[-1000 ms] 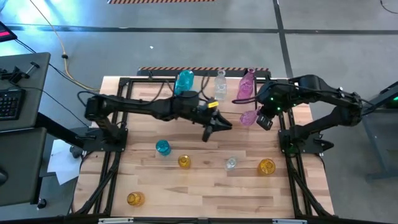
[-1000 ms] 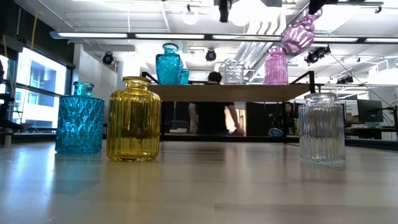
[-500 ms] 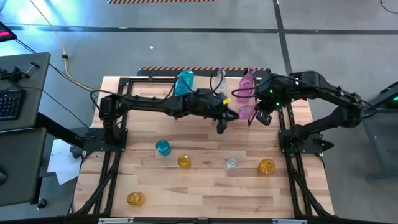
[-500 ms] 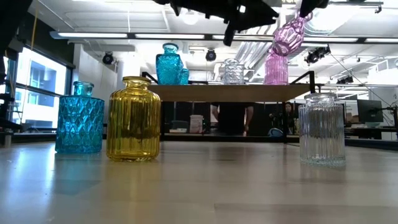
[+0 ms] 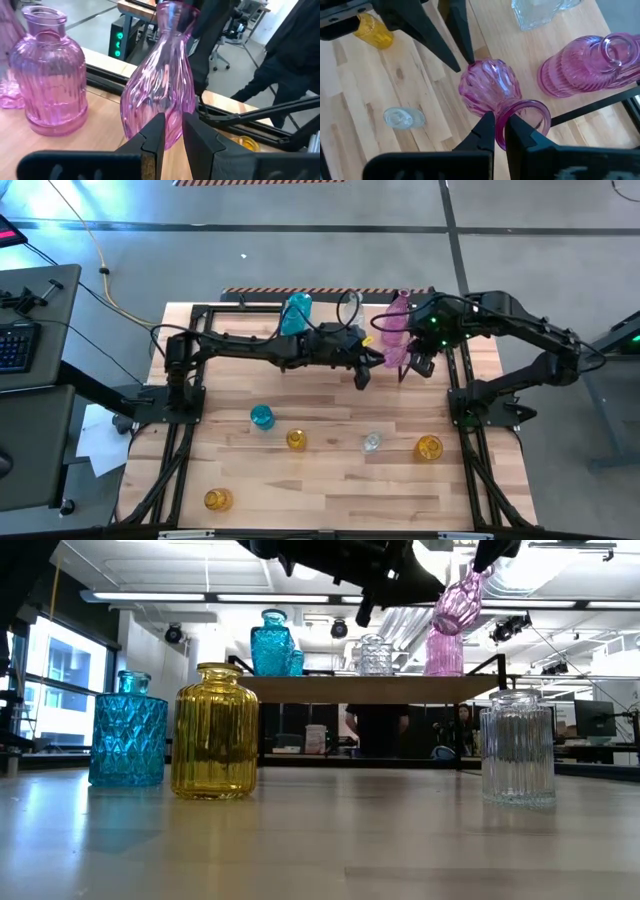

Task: Sort vases onto shelf
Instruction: Put the purple transparent vase on the shelf aligned with the other purple vases

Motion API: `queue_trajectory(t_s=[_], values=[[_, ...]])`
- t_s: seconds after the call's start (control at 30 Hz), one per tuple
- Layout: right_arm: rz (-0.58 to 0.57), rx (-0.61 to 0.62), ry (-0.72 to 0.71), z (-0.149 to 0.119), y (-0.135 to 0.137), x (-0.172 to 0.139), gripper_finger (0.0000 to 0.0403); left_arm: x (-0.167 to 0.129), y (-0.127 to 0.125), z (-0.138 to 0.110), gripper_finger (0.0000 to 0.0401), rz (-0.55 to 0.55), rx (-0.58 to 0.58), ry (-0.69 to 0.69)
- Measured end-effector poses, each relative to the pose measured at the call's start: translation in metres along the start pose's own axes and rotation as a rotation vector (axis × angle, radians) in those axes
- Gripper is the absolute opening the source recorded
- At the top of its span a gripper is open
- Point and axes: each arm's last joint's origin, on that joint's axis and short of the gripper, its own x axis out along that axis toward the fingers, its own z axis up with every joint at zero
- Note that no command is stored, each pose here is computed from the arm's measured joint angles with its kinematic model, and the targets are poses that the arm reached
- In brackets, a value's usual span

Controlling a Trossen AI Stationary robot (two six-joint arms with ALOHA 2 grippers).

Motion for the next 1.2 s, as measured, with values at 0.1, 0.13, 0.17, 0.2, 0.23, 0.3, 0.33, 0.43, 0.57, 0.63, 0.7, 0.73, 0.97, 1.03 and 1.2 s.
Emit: queue_trajectory(t_s=[0.1,0.13,0.17,0.2,0.23,0.3,0.33,0.43,0.57,0.63,0.7,0.73,0.97,1.03,1.2], values=[[-0.006,-0.002,0.011,0.002,0.0,0.003,0.0,0.006,0.006,-0.005,0.0058,0.009,-0.009,0.008],[-0.007,-0.002,0.016,0.002,0.0,0.005,0.0,0.007,0.007,-0.007,0.0058,0.011,-0.017,0.01],[-0.009,-0.003,0.02,0.003,0.001,0.006,0.0,0.008,0.007,-0.008,0.0058,0.008,-0.026,0.009],[-0.01,-0.005,0.022,0.003,0.001,0.007,0.0,0.009,0.008,-0.009,0.0058,0.008,-0.035,0.01],[-0.011,-0.01,0.025,0.004,0.001,0.008,0.0,0.01,0.008,-0.01,0.0058,0.008,-0.037,0.009],[-0.018,-0.02,0.037,0.006,0.001,0.012,0.0,0.011,0.009,-0.011,0.0058,0.011,-0.038,0.019],[-0.029,-0.022,0.043,0.008,0.001,0.014,0.0,0.011,0.009,-0.012,0.0058,0.013,-0.039,0.022],[-0.046,-0.03,0.058,0.012,0.001,0.021,0.0,0.011,0.01,-0.012,0.0058,0.022,-0.039,0.023],[-0.055,-0.038,0.087,0.02,-0.001,0.033,0.0,0.011,0.012,-0.011,0.0058,0.026,-0.04,0.011],[-0.059,-0.04,0.1,0.022,-0.003,0.037,0.0,0.011,0.012,-0.011,0.0058,0.029,-0.04,0.012],[-0.059,-0.041,0.111,0.025,-0.004,0.042,0.0,0.011,0.011,-0.01,0.0058,0.026,-0.04,0.004],[-0.061,-0.042,0.113,0.026,-0.004,0.044,0.0,0.011,0.011,-0.01,0.0058,0.024,-0.04,0.002],[-0.082,-0.04,0.14,0.029,-0.011,0.049,0.0,0.018,0.013,-0.018,0.0058,0.029,-0.042,0.023],[-0.088,-0.042,0.141,0.028,-0.013,0.049,0.0,0.02,0.014,-0.021,0.0058,0.03,-0.048,0.026],[-0.093,-0.044,0.14,0.029,-0.014,0.048,0.0,0.02,0.014,-0.019,0.0058,0.028,-0.042,0.004]])
